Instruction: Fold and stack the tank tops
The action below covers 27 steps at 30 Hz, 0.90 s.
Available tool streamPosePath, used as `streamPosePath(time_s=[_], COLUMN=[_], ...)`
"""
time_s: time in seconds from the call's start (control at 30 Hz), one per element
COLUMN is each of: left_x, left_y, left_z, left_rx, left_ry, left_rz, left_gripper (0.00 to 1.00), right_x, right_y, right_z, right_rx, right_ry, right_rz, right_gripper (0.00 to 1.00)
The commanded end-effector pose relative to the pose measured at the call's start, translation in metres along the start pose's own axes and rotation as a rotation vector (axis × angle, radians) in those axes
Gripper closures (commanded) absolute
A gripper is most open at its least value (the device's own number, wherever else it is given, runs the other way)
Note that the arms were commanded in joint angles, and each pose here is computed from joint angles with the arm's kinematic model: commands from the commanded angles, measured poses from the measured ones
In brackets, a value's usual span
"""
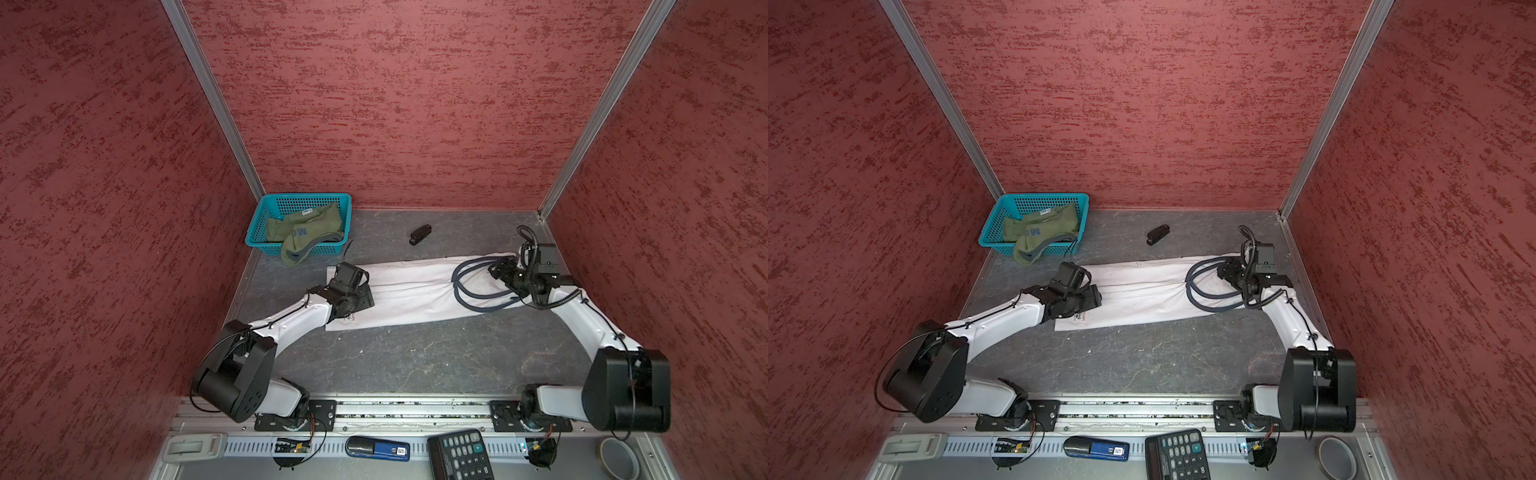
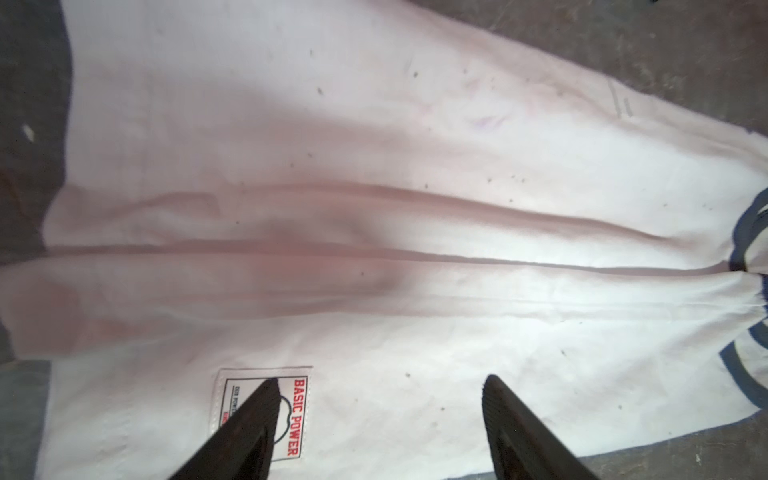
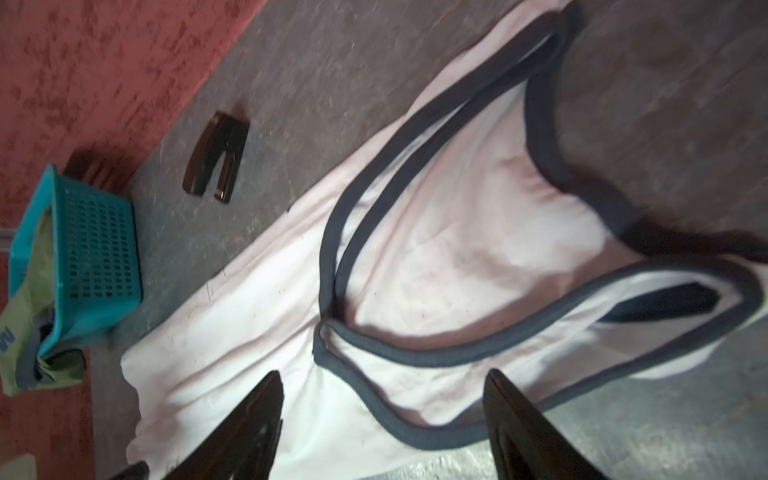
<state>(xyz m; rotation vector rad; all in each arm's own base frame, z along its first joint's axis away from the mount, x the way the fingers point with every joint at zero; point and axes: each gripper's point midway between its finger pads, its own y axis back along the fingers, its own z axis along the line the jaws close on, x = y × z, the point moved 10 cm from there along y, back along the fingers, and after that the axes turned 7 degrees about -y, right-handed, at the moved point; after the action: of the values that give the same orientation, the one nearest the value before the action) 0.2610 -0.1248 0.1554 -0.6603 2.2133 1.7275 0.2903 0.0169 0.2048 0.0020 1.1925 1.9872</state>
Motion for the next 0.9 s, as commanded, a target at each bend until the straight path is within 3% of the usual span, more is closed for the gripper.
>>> streamPosePath(time_s=[0.0,0.2,0.4,0.63,0.87], left_x=[-0.011,-0.023,-0.011,0.036,0.1], left_y=[0.006,-0.019,-0.039,-0.036,-0.024], left_z=[0.006,0.026,0.032,0.034,-0.011], left_rx=[-0.028,-0.051,-0.105,-0.14,-0.084], left_ry=[-0.06,-0.025,-0.01,0.013,-0.044], left_rz=[-0.01,0.07,0.173,0.228,0.282], left_gripper=[0.24,0.27,0.28,0.25,0.23], right_x=[0.033,0.072,0.072,0.043,-0.017], right_y=[-0.015,-0.056,-0.088,-0.107,-0.127], right_z=[-0.009,0.004,0.003,-0.016,-0.021], right_rx=[0.132,0.138,0.221,0.359,0.451], right_ry=[0.018,0.07,0.089,0.096,0.082], right_rz=[0.045,0.172,0.216,0.181,0.103], right_gripper=[0.23,0.23,0.23,0.22,0.2])
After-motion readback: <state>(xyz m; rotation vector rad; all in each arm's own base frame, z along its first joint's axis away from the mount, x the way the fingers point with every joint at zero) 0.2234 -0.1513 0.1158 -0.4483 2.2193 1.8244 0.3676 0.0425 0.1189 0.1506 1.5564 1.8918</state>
